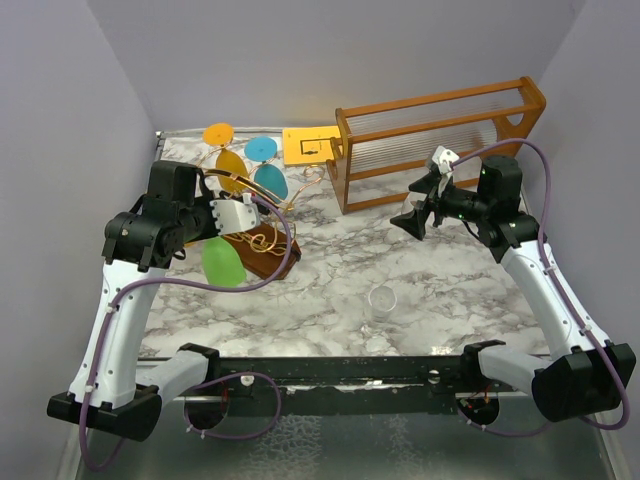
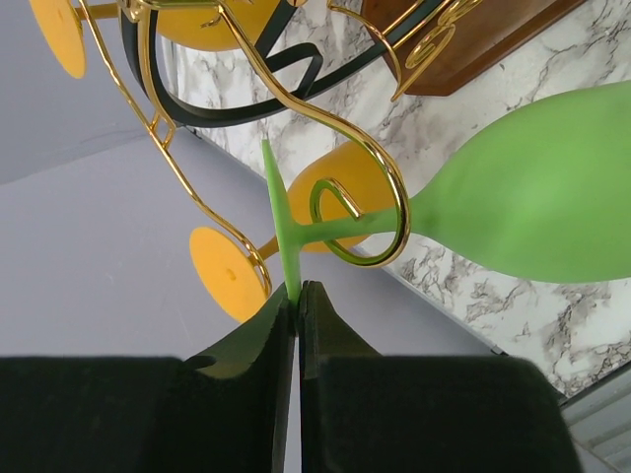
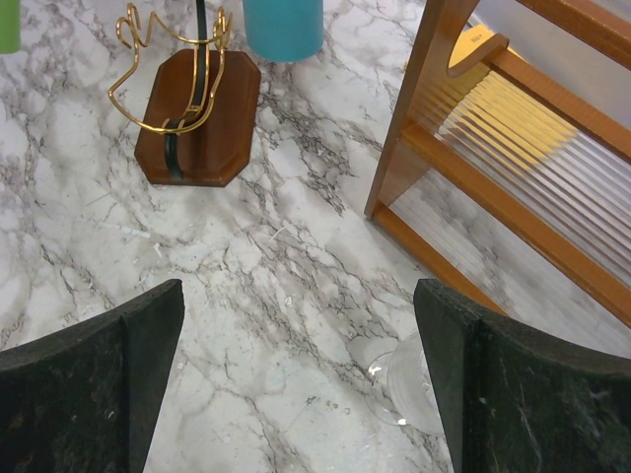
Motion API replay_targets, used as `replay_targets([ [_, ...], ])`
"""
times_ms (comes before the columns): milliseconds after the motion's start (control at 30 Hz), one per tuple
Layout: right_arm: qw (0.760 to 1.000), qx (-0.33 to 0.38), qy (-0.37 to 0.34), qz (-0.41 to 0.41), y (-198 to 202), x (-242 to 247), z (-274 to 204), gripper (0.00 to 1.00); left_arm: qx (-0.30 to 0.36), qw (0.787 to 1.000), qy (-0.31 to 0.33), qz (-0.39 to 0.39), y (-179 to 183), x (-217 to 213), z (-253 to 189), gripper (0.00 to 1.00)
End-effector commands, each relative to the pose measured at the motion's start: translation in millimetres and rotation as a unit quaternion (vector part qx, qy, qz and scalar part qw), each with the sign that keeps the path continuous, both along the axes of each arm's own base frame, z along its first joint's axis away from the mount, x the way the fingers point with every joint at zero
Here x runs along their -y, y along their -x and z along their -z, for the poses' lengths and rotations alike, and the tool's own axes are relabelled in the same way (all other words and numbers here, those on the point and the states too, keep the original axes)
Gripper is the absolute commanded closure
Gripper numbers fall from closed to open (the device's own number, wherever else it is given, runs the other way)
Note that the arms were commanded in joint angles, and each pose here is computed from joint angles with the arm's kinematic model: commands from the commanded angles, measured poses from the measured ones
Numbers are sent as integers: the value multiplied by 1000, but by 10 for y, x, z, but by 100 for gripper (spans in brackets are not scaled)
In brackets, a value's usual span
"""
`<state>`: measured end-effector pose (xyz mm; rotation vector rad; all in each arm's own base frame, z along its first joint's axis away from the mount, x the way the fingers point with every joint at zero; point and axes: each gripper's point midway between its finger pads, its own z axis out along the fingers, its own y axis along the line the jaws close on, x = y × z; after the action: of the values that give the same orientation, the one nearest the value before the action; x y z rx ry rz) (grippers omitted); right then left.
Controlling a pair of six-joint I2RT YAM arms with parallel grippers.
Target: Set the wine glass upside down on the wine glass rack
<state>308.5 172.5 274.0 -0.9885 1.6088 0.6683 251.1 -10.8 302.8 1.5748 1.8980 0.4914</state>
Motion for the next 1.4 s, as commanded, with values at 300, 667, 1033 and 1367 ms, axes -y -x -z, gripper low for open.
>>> replay_targets([
  [300, 1000, -5, 1, -10, 26, -20, 21, 0, -9, 1000, 17, 17, 60, 75, -2, 72],
  [667, 1000, 0, 6, -5, 12, -3, 16, 0, -30, 999, 21, 34, 189, 107, 3, 54],
  [1033, 998, -2, 47, -30, 59, 31, -34, 0, -14, 997, 65, 39, 227, 224, -174, 36],
  [1367, 991, -42, 124, -18, 239, 113, -19, 0, 73, 962, 264, -14, 13, 612, -752, 1],
])
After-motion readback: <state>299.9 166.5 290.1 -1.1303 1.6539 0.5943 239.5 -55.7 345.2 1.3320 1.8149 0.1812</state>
